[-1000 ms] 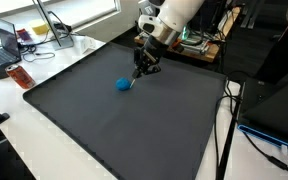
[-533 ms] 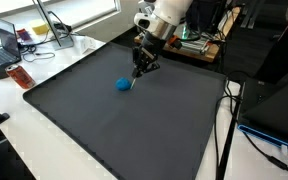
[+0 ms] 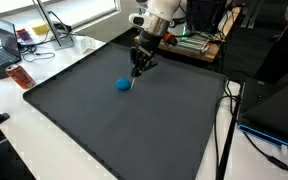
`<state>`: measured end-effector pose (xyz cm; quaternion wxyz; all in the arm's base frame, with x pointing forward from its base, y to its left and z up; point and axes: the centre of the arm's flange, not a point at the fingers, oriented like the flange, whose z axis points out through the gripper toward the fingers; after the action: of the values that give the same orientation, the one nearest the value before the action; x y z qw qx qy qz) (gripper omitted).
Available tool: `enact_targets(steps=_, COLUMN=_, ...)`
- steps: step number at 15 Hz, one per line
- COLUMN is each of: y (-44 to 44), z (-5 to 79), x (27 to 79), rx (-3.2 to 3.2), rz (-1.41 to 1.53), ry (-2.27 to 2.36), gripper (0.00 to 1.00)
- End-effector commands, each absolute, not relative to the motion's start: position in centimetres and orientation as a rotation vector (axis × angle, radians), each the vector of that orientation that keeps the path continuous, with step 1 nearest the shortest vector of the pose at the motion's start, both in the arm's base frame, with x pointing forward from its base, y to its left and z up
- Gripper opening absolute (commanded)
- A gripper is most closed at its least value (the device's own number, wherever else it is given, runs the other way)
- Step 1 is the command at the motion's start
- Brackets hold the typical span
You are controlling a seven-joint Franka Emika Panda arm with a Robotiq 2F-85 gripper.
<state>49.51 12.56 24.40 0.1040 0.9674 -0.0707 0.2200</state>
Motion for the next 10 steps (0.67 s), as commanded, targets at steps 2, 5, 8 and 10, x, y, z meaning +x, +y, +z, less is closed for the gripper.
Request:
enact_targets(steps=2, y=10.3, z=25.3, x=47.7, rx=2.905, rz=0.721, ry=-0.209, gripper=0.03)
enact_targets(steps=5, y=9.3, z=25.5, x=47.5, rx=2.942, rz=0.748, ry=-0.202, gripper=0.03)
enact_targets(steps=8, y=8.3, z=25.3, x=47.2, rx=2.992, rz=0.773, ry=-0.193, gripper=0.03)
enact_targets(steps=10, y=7.5, z=25.2, x=46.9, rx=3.032, rz=0.806, ry=-0.191, gripper=0.03)
